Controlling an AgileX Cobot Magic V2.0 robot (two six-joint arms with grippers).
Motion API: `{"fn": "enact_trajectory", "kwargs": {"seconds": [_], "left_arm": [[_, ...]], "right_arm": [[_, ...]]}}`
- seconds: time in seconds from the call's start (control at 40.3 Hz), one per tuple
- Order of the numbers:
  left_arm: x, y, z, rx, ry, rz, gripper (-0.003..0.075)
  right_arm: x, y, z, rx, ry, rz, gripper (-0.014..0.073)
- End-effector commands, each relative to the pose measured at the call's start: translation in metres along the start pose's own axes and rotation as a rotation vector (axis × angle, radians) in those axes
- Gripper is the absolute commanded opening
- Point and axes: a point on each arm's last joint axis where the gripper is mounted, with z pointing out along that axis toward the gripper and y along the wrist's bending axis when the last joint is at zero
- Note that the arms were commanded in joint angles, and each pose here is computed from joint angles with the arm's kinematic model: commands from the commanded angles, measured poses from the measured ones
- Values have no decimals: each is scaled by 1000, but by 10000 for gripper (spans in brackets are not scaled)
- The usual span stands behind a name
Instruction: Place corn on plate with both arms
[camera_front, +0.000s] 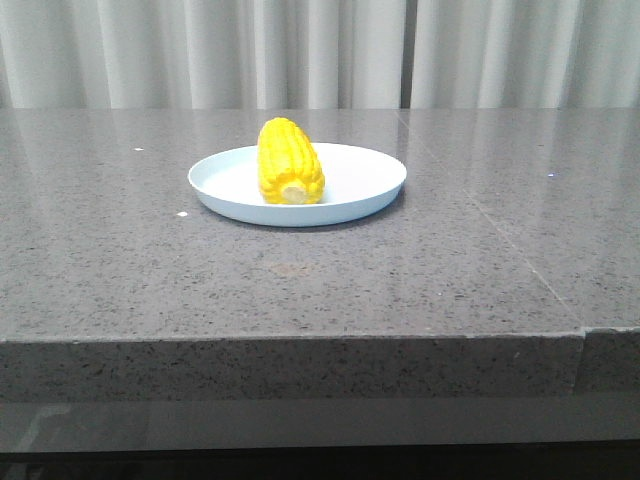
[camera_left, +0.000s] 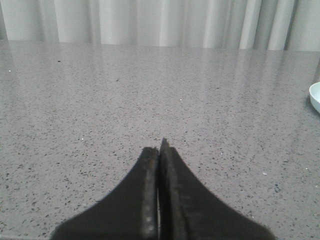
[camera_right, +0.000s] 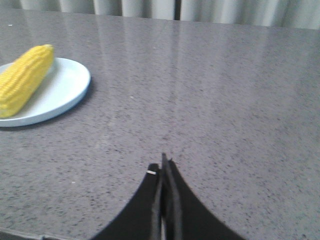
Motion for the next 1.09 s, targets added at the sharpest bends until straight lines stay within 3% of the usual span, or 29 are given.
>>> {"fn": "enact_trajectory", "kwargs": {"seconds": [0.0, 0.447, 1.068], "left_arm": [[-8, -1, -2, 8, -109, -13, -20], [-8, -1, -2, 8, -107, -13, -20], [-8, -1, -2, 8, -107, -13, -20]], "right_arm": [[-4, -4, -2, 46, -142, -14, -69], [67, -13, -7, 159, -218, 1, -69], [70, -13, -6, 158, -189, 4, -69]]}}
